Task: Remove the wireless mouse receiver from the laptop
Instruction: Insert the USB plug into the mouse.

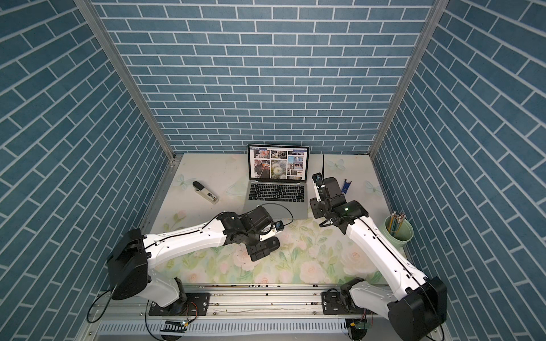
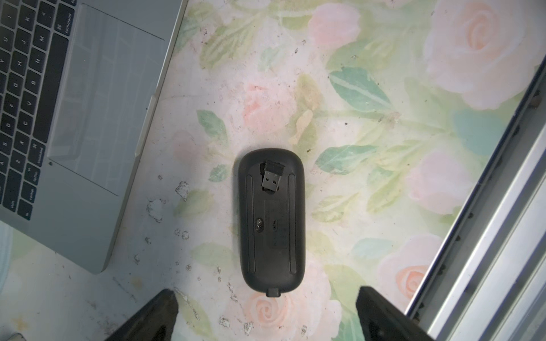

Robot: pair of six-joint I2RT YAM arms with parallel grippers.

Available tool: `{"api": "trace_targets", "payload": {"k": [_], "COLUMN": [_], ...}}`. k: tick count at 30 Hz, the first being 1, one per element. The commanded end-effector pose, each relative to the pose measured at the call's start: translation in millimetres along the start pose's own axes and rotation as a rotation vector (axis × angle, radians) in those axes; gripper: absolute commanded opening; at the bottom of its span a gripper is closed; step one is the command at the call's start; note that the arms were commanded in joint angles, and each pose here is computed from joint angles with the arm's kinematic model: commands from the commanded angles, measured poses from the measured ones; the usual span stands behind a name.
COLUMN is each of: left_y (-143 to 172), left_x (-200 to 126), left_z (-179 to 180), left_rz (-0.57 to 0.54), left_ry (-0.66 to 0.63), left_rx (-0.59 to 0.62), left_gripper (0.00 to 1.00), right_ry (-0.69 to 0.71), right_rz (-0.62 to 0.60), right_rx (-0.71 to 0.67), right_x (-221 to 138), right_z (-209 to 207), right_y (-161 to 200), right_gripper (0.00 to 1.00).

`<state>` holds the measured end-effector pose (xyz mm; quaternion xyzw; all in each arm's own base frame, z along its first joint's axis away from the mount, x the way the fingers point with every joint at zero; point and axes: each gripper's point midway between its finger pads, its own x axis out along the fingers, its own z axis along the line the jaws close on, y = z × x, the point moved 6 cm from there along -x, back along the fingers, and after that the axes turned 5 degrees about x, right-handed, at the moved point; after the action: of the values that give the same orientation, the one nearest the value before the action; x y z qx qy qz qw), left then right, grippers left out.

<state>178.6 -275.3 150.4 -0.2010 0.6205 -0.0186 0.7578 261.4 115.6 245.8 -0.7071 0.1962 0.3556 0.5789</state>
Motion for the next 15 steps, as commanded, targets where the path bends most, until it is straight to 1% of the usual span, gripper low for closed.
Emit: {"api": "trace_targets", "payload": {"k": [1,7,12,15], "left_y": [3,16,20,20], "left_x": [13,38,47,48], "left_z": [-5,-14,-14,-7], "left_rz": [-0.01,-0.001,0.005,-0.008], "left_ry": [0.025,0.061,0.052,0.043], "left_rx": [0.007,0.009,0.009,-0.007], "left_gripper": [1.0,1.0,1.0,1.0], "right_ry": [-0.015,-0.016,-0.022,-0.024], "right_rz": [0.046,0.063,0.074,0.078], "right_rx": [-0.029,-0.031,-0.031,-0.029], "right_x": [8,13,16,17], "right_z": [1,-1,-1,-2], "right_y": [10,14,16,16], "right_gripper": [0.46,0.46,0.46,0.46]}}
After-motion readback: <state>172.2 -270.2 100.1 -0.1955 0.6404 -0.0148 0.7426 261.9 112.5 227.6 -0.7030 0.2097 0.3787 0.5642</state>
